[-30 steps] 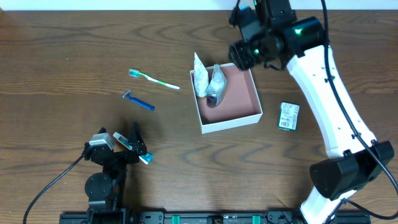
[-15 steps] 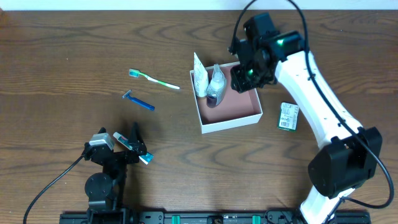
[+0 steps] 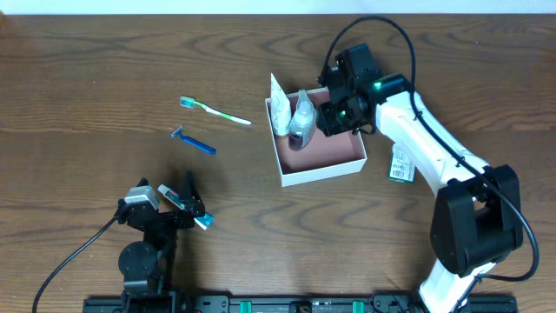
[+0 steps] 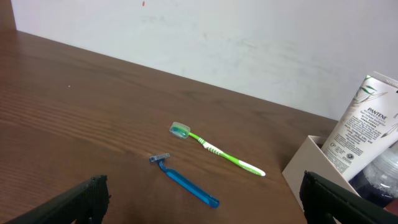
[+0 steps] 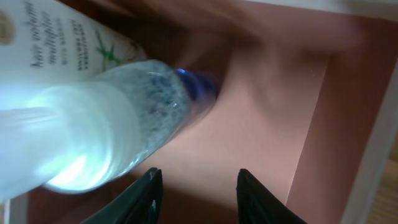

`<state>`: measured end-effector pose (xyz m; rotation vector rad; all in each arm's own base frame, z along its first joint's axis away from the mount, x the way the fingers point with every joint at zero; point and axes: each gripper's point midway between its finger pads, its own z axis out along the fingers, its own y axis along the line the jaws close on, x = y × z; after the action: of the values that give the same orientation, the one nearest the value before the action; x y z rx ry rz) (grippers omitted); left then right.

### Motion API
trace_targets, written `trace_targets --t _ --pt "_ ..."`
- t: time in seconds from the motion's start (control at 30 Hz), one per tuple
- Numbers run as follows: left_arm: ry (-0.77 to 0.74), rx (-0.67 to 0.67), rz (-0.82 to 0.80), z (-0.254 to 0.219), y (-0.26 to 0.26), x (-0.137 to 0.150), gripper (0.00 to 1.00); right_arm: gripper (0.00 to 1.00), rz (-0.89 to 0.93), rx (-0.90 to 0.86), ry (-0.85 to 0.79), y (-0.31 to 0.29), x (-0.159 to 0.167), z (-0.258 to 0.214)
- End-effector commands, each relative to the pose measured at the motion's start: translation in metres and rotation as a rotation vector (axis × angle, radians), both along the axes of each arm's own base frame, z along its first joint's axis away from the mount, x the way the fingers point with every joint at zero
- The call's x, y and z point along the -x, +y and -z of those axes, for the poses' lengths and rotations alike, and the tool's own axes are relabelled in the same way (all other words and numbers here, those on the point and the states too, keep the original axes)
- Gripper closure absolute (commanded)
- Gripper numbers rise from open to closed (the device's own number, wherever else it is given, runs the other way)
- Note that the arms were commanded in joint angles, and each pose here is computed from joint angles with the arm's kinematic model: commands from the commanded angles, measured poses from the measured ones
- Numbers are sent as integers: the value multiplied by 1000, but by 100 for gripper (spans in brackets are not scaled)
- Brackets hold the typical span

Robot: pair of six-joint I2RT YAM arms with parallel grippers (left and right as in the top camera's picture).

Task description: Pack container

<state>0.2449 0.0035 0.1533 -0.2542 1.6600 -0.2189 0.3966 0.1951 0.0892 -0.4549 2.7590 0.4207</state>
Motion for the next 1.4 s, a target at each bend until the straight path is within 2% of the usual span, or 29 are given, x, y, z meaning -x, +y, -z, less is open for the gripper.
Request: trace_targets --t 0.0,0.67,1.37 --pt "45 -13 20 15 -3 1 2 60 14 3 -4 4 0 7" --pt "46 -13 20 15 -3 1 2 56 19 -60 -145 17 -30 -2" --pt "46 -13 20 15 -3 1 2 55 -28 -115 -135 40 -35 18"
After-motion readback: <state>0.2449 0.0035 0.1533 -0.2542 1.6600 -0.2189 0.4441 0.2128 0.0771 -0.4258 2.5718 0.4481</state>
